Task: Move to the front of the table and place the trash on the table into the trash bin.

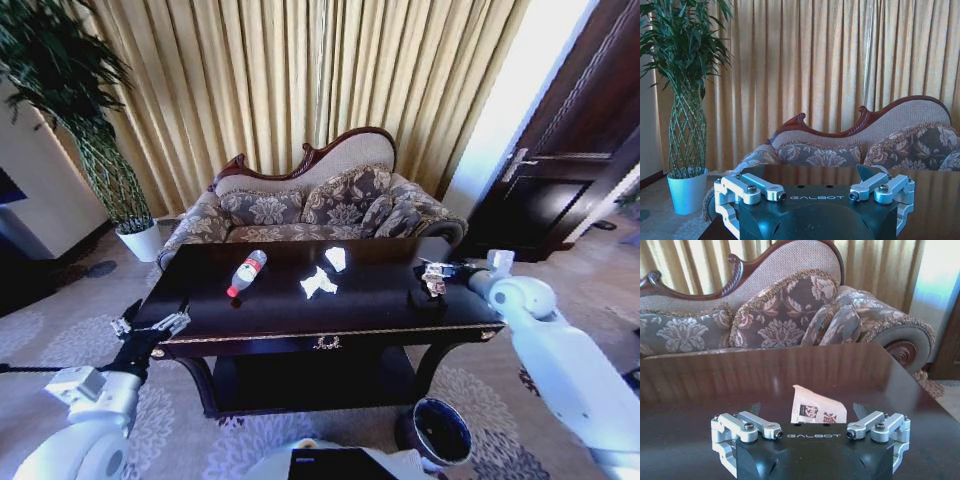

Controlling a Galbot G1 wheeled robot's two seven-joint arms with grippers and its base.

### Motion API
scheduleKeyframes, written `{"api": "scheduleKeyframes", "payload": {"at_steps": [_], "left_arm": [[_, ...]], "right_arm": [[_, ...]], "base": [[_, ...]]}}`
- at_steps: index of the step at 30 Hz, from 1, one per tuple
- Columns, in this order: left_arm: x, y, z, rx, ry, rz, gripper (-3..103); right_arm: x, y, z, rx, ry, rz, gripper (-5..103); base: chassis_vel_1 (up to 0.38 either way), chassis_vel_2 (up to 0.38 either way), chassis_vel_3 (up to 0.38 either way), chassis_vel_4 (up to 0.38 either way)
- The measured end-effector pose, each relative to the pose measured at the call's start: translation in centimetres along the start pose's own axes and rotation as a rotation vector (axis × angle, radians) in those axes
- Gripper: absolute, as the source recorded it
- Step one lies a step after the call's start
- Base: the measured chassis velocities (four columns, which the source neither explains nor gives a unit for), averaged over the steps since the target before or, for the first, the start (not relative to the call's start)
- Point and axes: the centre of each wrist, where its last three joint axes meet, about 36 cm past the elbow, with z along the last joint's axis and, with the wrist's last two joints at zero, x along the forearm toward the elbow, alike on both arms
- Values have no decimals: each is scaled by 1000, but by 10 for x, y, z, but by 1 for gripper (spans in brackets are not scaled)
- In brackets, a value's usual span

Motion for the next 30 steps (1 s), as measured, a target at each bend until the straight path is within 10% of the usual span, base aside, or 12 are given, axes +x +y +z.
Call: {"api": "scheduleKeyframes", "payload": {"at_steps": [24,30], "left_arm": [[-2,-4,1,20,-32,39,100],[-1,-3,1,20,-32,36,100]], "right_arm": [[-20,6,35,7,20,116,102],[-21,6,37,3,13,117,79]], "base": [[0,0,0,0],[0,0,0,0]]}}
